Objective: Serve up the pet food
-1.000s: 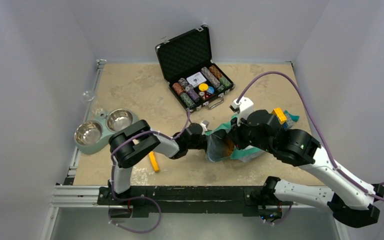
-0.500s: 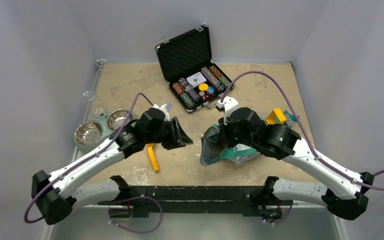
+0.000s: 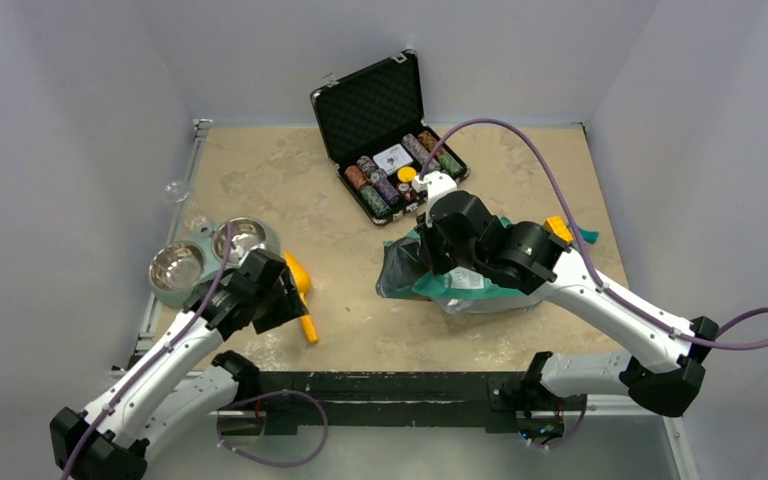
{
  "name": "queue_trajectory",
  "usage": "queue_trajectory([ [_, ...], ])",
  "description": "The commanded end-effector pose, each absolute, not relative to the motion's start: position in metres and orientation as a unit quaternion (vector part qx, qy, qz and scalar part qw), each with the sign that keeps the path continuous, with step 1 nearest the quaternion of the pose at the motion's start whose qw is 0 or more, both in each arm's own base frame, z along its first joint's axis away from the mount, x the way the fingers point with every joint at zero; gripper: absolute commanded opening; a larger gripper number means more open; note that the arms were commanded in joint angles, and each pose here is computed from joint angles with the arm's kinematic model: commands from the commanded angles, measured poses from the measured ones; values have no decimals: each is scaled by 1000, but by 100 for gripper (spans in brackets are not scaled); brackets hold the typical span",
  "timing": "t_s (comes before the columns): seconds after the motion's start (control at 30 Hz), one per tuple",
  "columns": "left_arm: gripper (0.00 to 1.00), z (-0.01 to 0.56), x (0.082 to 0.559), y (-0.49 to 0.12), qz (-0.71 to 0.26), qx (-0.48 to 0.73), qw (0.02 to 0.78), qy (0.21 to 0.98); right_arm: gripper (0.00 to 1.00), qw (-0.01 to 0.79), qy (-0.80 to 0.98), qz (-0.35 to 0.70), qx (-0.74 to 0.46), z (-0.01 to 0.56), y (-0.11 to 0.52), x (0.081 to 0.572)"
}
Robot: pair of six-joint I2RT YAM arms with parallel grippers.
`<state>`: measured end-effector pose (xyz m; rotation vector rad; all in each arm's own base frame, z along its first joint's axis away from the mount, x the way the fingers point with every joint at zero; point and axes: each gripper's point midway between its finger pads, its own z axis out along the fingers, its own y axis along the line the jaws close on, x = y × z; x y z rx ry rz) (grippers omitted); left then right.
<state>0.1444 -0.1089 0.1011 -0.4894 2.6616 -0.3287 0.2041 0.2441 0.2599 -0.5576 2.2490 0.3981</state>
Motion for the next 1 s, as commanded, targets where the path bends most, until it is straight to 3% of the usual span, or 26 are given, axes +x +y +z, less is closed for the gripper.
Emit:
queue_trajectory([
  [0.0, 68, 85, 159, -107, -141, -201, 217, 945, 0, 457, 849, 206, -170, 321, 251, 217],
  [0.2, 70, 58, 193, -117, -157, -211, 231, 937, 0, 473, 833, 212, -196, 336, 241, 209],
  [0.33, 64, 42, 203, -115, -111, -200, 204, 952, 0, 483, 818, 216, -228, 343, 234, 201],
  [0.43, 53, 28, 211, -114, -89, -191, 202, 956, 0, 501, 803, 220, -235, 340, 227, 198],
  [0.5, 39, 26, 212, -120, -66, -163, 200, 964, 0, 513, 794, 229, -233, 339, 223, 195],
  [0.6, 21, 40, 208, -120, 36, -115, 205, 971, 0, 516, 791, 234, -230, 340, 220, 193],
  [0.67, 18, 55, 209, -115, 113, -95, 199, 969, 0, 519, 788, 237, -232, 341, 219, 191],
  [0.83, 17, 71, 233, -122, 260, 8, 201, 945, 0, 526, 783, 236, -234, 335, 216, 191],
  [0.9, 23, 72, 238, -129, 279, 32, 184, 942, 0, 516, 786, 240, -240, 330, 217, 188],
  [0.97, 35, 65, 240, -139, 258, 52, 174, 949, 0, 507, 788, 248, -245, 326, 219, 184],
])
